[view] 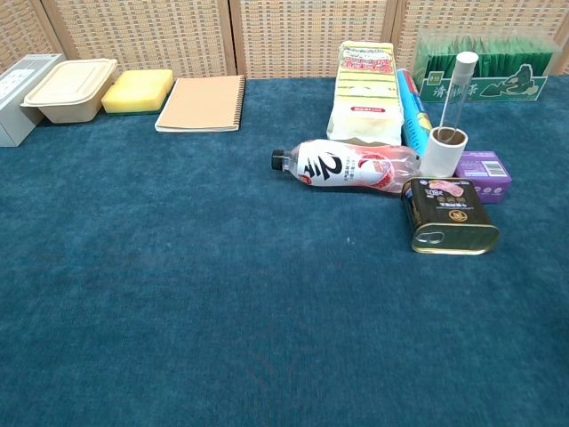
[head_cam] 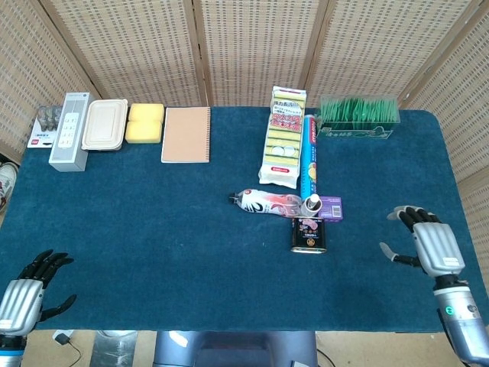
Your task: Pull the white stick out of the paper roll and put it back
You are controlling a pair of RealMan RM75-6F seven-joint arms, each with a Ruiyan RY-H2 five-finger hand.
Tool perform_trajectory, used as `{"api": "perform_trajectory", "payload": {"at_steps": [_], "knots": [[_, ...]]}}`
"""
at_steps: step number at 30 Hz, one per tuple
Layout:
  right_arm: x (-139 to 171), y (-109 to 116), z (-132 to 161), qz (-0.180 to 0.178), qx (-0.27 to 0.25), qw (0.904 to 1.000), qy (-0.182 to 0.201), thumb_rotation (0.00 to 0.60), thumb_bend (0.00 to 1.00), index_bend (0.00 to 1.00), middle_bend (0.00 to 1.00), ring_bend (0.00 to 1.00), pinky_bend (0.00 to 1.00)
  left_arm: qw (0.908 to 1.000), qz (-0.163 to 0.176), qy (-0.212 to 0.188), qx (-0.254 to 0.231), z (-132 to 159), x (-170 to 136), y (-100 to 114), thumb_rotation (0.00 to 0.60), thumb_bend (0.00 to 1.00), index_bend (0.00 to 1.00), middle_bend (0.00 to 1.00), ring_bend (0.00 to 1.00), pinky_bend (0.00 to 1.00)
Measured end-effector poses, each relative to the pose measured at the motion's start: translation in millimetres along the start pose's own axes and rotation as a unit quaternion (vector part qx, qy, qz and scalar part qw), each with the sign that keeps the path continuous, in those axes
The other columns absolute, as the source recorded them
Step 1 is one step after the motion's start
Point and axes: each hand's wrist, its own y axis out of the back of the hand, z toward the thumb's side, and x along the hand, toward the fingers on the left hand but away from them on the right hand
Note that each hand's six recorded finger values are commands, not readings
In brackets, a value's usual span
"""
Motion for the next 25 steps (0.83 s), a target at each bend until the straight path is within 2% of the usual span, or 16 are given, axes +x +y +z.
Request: {"api": "perform_trajectory", "payload": {"at_steps": [4,7,16,19,23,25], "knots": [[25,10,-21,-0.034,0.024,0.9991,-0.004,0.399,0.34,0.37,0.26,0.22,0.27,0.9999,0.002,-0.006,0.009,2,1,5,0.6,0.18,0.25,0.22,0.12,0.25],[44,13,-33,-0.047,0.033,0.9983,-0.009,0.4,0.34,0.37,0.26,0.22,0.27,0.9999,0.002,-0.01,0.013,4,1,7,0.6,0.18,0.25,0.22,0.12,0.25],[83,11,-55,-0.058,0.065,0.9956,-0.035,0.399,0.34,0.37,0.26,0.22,0.26,0.9997,-0.002,-0.021,0.012,12,1,6,0.6,0.18,0.25,0.22,0.12,0.25],[93,8,-56,-0.057,0.07,0.9954,-0.031,0.398,0.34,0.37,0.26,0.22,0.26,0.9995,-0.006,-0.025,0.015,16,0,4,0.6,0.18,0.25,0.22,0.12,0.25],[102,3,-55,-0.059,0.068,0.9957,-0.023,0.4,0.34,0.36,0.26,0.22,0.26,0.9993,-0.022,-0.022,0.019,20,-3,0,0.6,0.18,0.25,0.15,0.12,0.22],[105,0,-53,-0.058,0.062,0.9963,-0.017,0.401,0.34,0.36,0.26,0.22,0.26,0.9992,-0.029,-0.022,0.015,25,-6,-2,0.6,0.18,0.25,0.15,0.12,0.21]]}}
